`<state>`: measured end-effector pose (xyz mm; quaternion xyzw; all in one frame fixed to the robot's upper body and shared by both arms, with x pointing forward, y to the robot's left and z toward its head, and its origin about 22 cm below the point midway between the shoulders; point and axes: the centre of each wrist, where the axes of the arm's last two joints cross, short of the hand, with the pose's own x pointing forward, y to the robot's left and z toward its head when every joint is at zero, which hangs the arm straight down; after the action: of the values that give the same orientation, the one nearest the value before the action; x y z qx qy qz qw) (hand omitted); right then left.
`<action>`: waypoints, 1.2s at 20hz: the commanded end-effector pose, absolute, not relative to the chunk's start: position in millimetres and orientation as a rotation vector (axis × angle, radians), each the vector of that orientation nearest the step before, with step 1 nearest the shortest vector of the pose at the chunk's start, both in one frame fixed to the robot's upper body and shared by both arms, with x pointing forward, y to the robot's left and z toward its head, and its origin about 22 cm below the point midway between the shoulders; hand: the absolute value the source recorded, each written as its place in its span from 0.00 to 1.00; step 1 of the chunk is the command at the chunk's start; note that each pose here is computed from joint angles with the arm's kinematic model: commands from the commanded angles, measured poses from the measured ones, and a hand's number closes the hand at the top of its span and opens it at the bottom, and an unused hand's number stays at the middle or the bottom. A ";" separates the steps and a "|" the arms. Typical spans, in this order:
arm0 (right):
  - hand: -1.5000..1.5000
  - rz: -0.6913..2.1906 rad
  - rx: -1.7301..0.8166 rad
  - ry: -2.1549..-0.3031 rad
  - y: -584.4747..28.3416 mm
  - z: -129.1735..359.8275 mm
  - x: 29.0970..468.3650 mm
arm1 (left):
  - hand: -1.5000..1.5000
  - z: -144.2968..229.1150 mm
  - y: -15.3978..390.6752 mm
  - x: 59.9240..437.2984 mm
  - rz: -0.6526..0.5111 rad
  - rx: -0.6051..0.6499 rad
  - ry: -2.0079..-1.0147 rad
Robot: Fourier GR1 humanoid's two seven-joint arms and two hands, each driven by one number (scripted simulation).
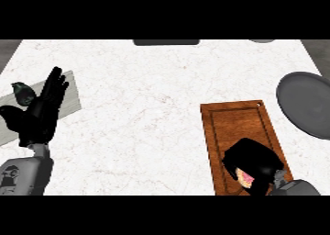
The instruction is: Pick the cupcake from the cutting board and place it in the pan
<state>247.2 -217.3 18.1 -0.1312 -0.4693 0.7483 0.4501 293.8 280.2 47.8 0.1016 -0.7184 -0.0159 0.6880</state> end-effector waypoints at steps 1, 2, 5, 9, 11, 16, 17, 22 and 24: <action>1.00 1.574 -0.470 -1.029 -215.9 -1.9 209.3 | 0.50 38.0 294.1 285.4 0.004 0.254 -1.595; 1.00 1.517 -0.497 -1.046 -204.2 7.7 205.4 | 0.50 39.6 293.3 283.7 0.007 0.240 -1.598; 1.00 1.391 -0.673 -1.172 -208.0 33.3 184.4 | 0.50 53.4 296.0 291.8 -0.036 0.235 -1.608; 1.00 1.223 -0.883 -1.445 -213.6 75.8 172.9 | 0.50 38.8 280.5 289.9 -0.020 0.246 -1.597; 1.00 1.119 -0.865 -1.516 -207.6 99.6 157.0 | 0.50 43.2 280.3 284.3 -0.016 0.235 -1.601; 1.00 0.917 -0.979 -1.580 -228.5 123.8 149.0 | 0.50 55.7 281.3 285.2 -0.019 0.198 -1.610; 1.00 0.916 -1.004 -1.608 -246.1 134.7 143.6 | 0.50 41.2 281.5 287.9 -0.037 0.224 -1.605; 1.00 0.678 -0.878 -1.651 -267.3 142.5 172.2 | 0.50 50.6 283.5 300.3 -0.040 0.216 -1.626; 1.00 0.588 -0.785 -1.675 -274.2 142.2 183.5 | 0.50 47.1 283.1 296.8 -0.052 0.221 -1.617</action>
<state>173.8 -260.2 133.2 -0.3786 -0.6813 0.3128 0.5429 292.3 280.7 47.1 0.0936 -0.7220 -0.0203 0.6853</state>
